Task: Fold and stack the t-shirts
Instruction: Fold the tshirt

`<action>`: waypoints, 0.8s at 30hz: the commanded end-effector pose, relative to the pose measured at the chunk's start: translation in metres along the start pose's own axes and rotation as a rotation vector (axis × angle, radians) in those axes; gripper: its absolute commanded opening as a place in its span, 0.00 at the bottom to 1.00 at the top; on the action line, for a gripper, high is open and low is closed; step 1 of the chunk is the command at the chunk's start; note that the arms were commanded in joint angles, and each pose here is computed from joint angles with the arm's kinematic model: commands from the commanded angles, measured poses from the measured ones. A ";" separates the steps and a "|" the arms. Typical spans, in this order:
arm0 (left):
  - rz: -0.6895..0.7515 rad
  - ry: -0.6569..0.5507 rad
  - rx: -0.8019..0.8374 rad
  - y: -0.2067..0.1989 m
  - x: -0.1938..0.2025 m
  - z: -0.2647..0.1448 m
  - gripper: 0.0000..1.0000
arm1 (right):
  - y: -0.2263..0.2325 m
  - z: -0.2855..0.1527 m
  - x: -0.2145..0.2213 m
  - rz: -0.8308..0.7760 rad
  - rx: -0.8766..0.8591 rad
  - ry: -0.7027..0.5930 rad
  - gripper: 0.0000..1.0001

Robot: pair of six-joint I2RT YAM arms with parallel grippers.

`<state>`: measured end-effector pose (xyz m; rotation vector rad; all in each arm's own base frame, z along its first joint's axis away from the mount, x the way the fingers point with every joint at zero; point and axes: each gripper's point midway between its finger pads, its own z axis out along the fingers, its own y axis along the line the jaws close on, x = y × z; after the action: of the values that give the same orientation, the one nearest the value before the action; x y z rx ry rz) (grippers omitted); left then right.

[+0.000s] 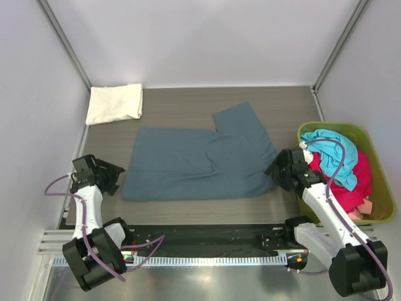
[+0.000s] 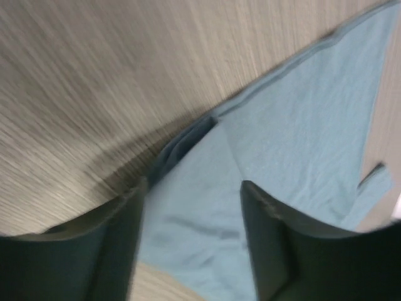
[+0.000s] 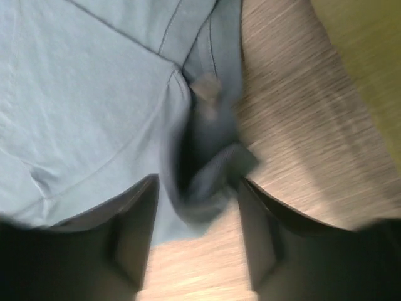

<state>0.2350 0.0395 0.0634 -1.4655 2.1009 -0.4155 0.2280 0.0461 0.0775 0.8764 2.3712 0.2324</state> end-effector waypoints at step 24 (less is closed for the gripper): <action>0.517 -0.101 0.194 -0.084 -0.016 -0.092 1.00 | 0.242 0.063 -0.173 -0.471 -0.045 -0.262 0.83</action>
<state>0.2503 0.0207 0.1836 -0.8392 2.1787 -0.3303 0.4540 0.1395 0.1866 0.3433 2.2919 0.1180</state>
